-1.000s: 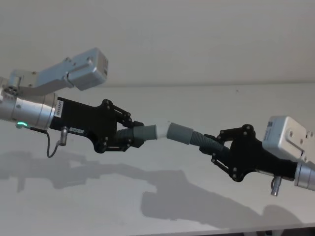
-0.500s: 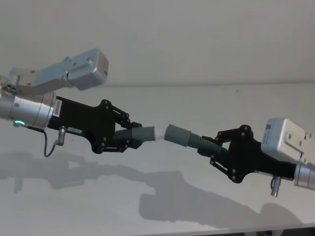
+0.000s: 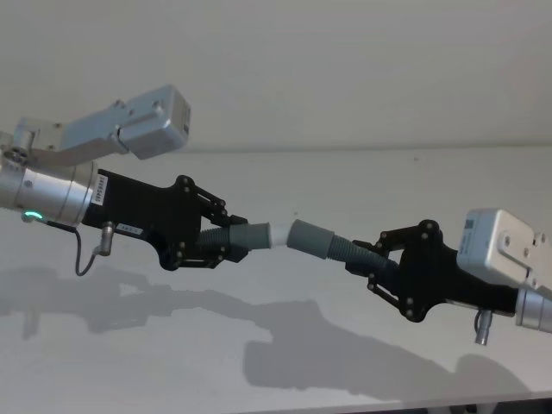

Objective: Use both hands to pick up one end of the pipe from the table, align the ends, and insert them.

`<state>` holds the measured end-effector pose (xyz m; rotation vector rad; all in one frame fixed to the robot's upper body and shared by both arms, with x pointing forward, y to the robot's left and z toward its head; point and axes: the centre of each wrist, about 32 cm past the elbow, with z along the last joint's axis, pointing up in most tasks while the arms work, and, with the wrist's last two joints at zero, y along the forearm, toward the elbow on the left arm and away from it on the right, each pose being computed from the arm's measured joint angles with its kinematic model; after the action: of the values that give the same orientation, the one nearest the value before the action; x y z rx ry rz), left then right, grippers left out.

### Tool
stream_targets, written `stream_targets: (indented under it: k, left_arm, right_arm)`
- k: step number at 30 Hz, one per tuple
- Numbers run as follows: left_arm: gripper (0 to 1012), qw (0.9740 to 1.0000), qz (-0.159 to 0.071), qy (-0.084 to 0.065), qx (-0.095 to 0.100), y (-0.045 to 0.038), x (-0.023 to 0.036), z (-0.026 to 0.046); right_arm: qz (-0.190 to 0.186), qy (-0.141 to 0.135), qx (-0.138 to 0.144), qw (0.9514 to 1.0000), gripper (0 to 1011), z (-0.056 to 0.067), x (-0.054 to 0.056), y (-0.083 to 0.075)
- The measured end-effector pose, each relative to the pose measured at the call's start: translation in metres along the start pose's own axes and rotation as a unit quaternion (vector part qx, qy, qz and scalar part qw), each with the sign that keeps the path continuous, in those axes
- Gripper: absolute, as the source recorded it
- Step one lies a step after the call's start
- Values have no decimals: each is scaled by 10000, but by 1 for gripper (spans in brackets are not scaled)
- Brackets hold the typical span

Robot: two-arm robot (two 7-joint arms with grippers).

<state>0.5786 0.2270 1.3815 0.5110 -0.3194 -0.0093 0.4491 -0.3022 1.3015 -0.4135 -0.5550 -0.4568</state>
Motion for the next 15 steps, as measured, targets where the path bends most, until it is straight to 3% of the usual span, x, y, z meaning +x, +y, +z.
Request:
stream_targets:
  k: [15]
  left_arm:
    - [321, 10000, -3, -4, 14, 1, -1, 4]
  right_arm:
    - [14, -9, 1, 10000, 173, 1, 3, 1]
